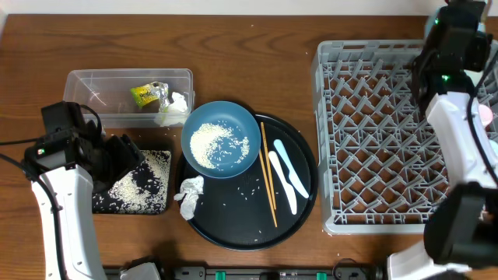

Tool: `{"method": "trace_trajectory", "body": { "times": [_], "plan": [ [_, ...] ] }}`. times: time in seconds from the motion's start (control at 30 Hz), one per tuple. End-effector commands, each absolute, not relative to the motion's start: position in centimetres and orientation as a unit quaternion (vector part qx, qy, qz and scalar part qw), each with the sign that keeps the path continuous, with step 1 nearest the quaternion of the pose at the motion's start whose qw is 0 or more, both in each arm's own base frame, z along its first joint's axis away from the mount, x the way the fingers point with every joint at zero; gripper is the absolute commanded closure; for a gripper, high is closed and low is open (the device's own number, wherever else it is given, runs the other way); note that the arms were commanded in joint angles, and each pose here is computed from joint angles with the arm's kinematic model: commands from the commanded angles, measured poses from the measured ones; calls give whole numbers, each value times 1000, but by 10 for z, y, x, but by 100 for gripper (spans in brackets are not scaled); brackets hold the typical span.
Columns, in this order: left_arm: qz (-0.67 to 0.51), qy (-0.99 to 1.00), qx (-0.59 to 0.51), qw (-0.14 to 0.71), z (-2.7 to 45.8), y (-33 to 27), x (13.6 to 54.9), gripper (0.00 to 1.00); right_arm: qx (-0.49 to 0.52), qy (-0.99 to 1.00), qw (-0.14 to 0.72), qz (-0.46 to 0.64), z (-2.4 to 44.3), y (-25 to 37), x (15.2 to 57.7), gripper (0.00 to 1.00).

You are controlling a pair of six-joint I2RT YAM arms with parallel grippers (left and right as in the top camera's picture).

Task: Sort waste into correct bins and load items into the dishwasher rack
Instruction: 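Carry the light-blue bowl with the right gripper to the rack's top right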

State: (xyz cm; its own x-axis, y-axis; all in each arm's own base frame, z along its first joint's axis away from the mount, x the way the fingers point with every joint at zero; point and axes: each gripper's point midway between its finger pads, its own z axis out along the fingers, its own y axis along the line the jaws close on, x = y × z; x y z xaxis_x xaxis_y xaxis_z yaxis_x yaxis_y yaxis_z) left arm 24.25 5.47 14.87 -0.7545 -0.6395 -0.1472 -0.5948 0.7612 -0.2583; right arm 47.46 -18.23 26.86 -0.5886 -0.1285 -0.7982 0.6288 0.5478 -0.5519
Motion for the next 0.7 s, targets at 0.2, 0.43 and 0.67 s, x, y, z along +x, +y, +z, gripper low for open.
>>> {"method": "trace_trajectory", "body": {
  "times": [0.2, 0.43, 0.67],
  "plan": [
    [-91, 933, -330, 110, 146, 58, 241, 25, 167, 761, 330, -533, 222, -214, 470, 99],
    [-91, 933, -330, 113, 147, 58, 242, 25, 157, 769, 317, -533, 204, -214, 475, 99],
    [-91, 933, -329, 115, 147, 59, 244, 25, 136, 785, 297, -526, 189, -206, 475, 99]
  ]
}}
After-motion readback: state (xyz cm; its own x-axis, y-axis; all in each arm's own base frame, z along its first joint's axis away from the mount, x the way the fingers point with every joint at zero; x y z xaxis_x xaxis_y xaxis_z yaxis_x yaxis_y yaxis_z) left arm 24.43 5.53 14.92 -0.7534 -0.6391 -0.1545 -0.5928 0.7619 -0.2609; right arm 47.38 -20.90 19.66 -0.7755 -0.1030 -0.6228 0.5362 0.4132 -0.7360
